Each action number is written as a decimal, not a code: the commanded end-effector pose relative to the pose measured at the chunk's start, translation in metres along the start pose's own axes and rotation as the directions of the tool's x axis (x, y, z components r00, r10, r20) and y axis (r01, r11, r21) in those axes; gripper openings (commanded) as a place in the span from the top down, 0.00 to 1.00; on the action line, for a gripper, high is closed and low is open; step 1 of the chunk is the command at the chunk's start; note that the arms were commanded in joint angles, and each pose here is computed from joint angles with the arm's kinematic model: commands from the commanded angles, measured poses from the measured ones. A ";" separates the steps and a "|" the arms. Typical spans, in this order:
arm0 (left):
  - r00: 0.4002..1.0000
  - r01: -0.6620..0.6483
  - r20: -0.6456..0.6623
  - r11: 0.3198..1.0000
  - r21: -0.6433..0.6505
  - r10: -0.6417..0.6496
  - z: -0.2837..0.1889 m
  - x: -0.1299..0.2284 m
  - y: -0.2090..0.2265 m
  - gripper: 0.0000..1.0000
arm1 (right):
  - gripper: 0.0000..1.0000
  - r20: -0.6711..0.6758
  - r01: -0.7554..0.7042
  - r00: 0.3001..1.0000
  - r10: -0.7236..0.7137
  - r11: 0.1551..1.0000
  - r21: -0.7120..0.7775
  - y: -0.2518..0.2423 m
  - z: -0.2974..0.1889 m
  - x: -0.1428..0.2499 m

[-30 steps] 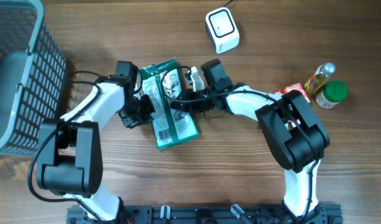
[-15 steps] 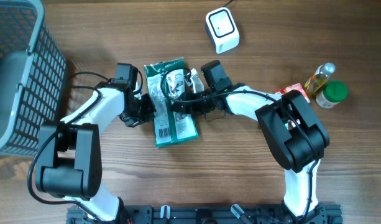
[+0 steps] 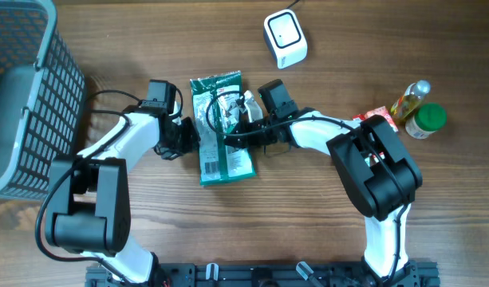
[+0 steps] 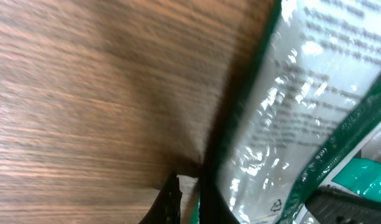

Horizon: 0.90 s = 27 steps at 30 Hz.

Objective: Scan the item barcode
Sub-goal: 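Lift the glove packet with the right gripper up to the scanner window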

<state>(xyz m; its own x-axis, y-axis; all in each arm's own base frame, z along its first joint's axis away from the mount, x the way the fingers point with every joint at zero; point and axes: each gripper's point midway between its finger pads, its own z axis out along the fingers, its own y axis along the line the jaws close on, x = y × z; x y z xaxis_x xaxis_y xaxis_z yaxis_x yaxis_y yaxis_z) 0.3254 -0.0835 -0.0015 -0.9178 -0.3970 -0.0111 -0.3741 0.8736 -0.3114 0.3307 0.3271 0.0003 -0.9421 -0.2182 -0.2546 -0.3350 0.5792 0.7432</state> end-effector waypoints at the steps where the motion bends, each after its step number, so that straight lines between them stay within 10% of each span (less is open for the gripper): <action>1: 0.991 0.060 0.116 0.998 0.024 -0.062 -0.025 -0.031 0.014 0.96 | 0.93 0.066 0.180 0.980 -0.189 0.976 0.125 0.006 -0.022 -0.018; 16: 0.900 0.087 0.427 0.996 0.020 -0.088 -0.077 -0.109 0.053 0.78 | 0.96 -0.072 0.771 0.591 -0.803 0.536 0.343 0.125 -0.169 -0.047; 27: 0.867 -0.172 0.457 0.980 -0.100 0.199 -0.078 -0.114 0.036 0.60 | 0.96 -0.188 0.816 0.510 -0.840 0.403 0.414 0.132 -0.200 -0.056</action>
<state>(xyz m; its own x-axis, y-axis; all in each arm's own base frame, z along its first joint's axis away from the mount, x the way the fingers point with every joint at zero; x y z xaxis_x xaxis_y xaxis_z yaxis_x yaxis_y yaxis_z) 0.4016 0.0198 0.0570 -0.7689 -0.4746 -0.4284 -0.3672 0.8763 -0.3117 0.3387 0.2599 0.2233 -0.2803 -0.7175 -0.6376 -0.9030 0.4224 -0.0783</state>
